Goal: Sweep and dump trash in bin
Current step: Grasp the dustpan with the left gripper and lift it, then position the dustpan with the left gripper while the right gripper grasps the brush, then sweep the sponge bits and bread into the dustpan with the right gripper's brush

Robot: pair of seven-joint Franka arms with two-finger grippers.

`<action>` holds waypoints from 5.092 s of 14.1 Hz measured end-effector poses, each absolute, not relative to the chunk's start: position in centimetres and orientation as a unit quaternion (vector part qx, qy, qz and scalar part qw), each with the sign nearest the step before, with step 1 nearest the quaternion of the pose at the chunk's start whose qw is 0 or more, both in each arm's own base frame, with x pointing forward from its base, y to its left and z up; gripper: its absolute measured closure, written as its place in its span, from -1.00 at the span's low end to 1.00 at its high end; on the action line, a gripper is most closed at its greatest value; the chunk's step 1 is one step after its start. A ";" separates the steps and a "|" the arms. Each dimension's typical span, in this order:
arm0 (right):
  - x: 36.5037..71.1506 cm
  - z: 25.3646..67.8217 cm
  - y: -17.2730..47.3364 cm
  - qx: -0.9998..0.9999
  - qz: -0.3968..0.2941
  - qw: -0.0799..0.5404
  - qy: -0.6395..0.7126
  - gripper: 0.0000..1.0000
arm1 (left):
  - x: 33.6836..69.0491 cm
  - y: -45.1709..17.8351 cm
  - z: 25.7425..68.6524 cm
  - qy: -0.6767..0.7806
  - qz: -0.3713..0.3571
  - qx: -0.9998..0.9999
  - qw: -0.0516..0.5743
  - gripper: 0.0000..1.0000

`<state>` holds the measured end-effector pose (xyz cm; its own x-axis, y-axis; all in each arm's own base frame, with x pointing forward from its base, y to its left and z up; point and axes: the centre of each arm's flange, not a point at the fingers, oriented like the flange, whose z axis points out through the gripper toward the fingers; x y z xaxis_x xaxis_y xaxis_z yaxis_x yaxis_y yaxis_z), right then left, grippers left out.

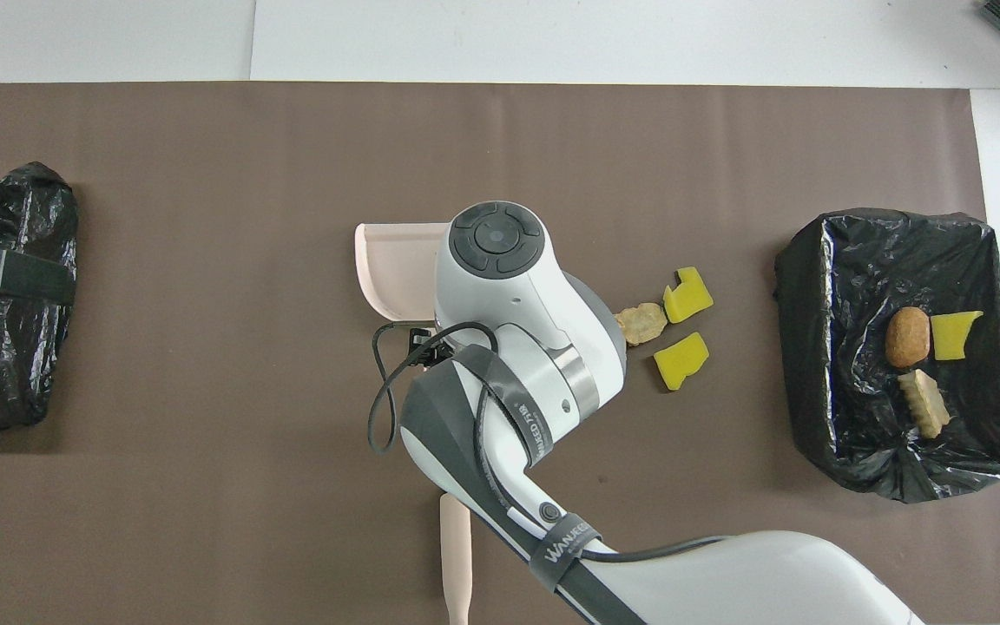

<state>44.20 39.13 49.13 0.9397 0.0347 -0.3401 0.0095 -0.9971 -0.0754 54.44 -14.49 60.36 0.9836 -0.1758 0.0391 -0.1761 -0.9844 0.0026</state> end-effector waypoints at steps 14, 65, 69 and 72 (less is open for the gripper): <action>22.2 36.6 41.4 -0.987 0.153 0.050 -0.010 -1.00 | 48.3 -35.2 37.3 -0.081 0.019 0.996 0.017 -1.00; 51.7 36.2 10.9 -0.978 0.116 -0.160 -0.066 0.49 | 47.7 -34.9 39.0 -0.620 -0.042 0.783 -0.034 0.35; 50.7 34.7 11.8 -0.984 0.132 -0.112 -0.047 0.49 | 46.9 -35.5 38.5 -0.626 -0.048 0.778 -0.034 0.35; 49.8 33.9 12.9 -0.986 0.153 -0.067 -0.026 0.49 | 46.9 -35.4 38.4 -0.626 -0.048 0.778 -0.034 0.35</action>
<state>49.77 12.86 33.95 0.9516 0.0297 -0.3058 0.0710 -0.9897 0.1246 46.87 -35.40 38.43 0.2117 -0.9702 -0.1176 -0.9768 -0.2141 0.0077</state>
